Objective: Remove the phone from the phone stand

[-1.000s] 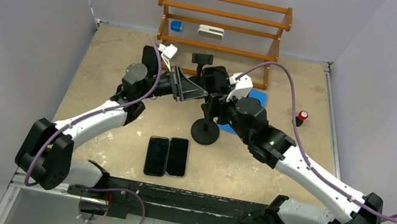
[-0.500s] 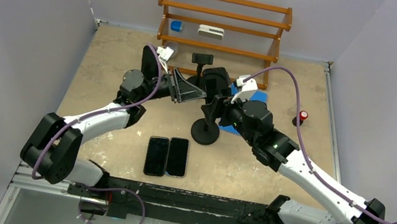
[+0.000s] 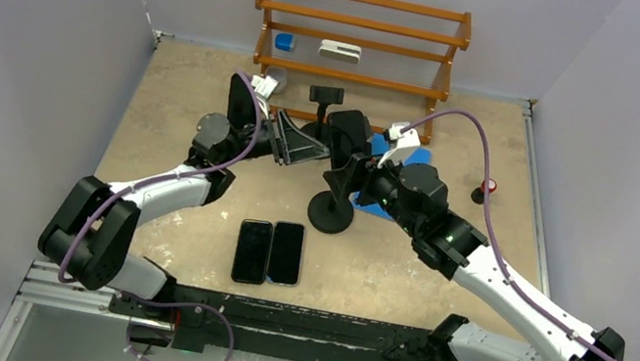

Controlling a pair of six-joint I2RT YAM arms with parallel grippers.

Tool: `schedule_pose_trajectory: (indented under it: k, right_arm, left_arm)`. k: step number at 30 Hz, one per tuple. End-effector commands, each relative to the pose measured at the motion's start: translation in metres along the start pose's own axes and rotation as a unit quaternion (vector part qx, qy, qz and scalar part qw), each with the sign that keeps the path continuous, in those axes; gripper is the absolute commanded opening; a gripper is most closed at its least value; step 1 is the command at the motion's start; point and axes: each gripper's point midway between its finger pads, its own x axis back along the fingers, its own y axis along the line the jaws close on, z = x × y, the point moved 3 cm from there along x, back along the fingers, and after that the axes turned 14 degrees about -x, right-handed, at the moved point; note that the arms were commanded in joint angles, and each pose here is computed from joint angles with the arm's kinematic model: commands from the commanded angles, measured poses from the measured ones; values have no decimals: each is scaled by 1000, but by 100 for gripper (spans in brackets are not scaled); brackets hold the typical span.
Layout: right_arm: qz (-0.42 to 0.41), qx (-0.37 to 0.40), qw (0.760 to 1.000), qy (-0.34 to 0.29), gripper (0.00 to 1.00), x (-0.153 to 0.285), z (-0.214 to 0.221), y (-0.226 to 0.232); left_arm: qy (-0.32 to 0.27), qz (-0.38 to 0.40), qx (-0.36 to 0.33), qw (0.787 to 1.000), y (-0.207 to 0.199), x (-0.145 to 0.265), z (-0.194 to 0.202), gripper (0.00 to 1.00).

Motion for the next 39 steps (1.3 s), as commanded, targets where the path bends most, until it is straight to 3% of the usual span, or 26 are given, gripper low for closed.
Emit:
schedule_pose_trajectory:
  k: [1, 15, 29, 39]
  right_arm:
    - [-22, -17, 999, -19, 0, 9, -9, 5]
    - [-148, 1, 988, -49, 0, 43, -40, 53]
    - [-168, 18, 983, -69, 0, 69, -60, 66]
    - [-150, 47, 983, -96, 0, 77, -76, 65]
  left_arm:
    - [22, -22, 23, 999, 18, 8, 14, 0]
    - [35, -30, 24, 999, 20, 2, 10, 1]
    - [42, -12, 14, 999, 0, 0, -6, 47]
    - [9, -50, -22, 998, -17, 8, -25, 62]
